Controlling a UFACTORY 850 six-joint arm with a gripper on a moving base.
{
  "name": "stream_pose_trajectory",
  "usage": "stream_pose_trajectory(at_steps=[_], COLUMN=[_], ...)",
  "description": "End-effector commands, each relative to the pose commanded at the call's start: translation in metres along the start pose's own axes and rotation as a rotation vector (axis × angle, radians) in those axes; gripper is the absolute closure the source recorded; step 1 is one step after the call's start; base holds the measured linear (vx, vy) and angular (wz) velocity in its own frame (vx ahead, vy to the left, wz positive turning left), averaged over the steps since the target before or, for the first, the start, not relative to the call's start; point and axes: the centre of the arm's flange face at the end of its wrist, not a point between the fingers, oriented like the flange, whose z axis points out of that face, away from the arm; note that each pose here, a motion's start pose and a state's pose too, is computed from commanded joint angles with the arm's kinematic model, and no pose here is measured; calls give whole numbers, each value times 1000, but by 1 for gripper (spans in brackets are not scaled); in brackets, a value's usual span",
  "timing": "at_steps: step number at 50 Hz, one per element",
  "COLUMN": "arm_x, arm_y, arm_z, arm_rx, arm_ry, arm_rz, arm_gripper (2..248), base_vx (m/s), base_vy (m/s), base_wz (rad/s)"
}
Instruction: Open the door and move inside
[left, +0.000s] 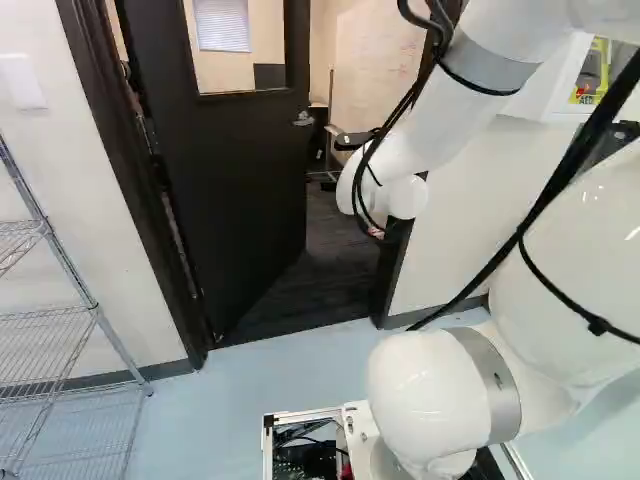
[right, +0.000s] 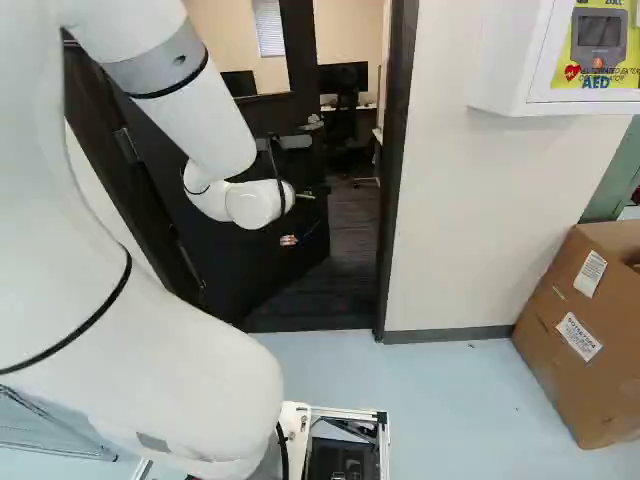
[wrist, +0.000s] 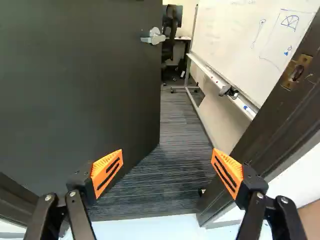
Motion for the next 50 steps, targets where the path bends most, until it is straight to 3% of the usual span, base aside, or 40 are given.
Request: stream_pose_trajectory(at_steps=[15, 50], arm_x=[-11, -11], arm_y=[8, 9], arm_z=[-26, -29], arm_rx=[-18, -16], arm_ry=[25, 37], arm_rz=[-4, -11], arm_gripper=[3, 3], base_vx=[0, 0], base_vy=[0, 0], base_wz=[0, 0])
